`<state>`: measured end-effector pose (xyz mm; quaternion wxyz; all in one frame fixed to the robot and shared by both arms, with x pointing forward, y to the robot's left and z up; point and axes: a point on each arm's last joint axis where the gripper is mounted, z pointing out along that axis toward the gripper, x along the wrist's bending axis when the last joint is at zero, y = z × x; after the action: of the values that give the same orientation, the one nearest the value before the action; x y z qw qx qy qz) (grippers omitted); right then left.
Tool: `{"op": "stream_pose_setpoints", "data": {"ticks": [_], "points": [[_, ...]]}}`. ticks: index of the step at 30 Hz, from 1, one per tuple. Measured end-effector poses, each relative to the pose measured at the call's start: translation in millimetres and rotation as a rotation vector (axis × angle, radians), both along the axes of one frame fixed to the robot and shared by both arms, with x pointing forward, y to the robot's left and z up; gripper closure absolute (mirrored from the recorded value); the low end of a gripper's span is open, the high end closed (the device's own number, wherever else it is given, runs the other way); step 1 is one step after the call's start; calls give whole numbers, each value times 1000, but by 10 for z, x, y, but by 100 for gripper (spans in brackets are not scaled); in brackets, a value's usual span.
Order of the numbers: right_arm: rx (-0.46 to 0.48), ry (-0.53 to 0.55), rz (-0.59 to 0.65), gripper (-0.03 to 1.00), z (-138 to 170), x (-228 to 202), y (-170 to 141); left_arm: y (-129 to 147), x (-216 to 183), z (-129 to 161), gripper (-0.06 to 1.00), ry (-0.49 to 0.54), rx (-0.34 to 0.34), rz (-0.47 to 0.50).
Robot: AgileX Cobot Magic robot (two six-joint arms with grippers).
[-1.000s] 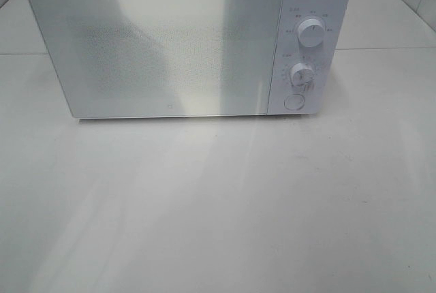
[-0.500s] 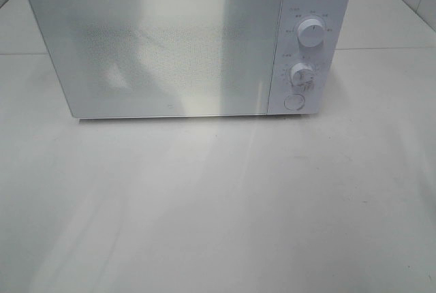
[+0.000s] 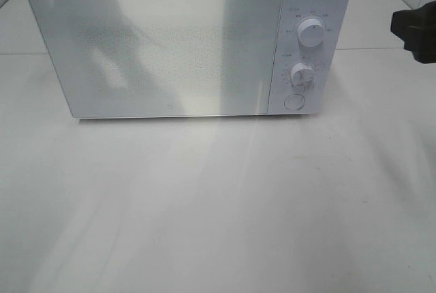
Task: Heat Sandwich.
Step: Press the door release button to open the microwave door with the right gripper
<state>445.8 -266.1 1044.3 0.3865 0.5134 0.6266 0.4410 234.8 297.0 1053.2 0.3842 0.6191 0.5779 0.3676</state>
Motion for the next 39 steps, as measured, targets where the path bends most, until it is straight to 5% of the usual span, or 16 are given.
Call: {"op": "stream_pose_setpoints", "data": {"ticks": [13, 39], "points": [[71, -5, -7, 22, -505, 485, 96, 0, 0, 0, -5, 0, 0, 0], [52, 13, -124, 22, -1417, 273, 729, 0, 0, 0, -5, 0, 0, 0]]}}
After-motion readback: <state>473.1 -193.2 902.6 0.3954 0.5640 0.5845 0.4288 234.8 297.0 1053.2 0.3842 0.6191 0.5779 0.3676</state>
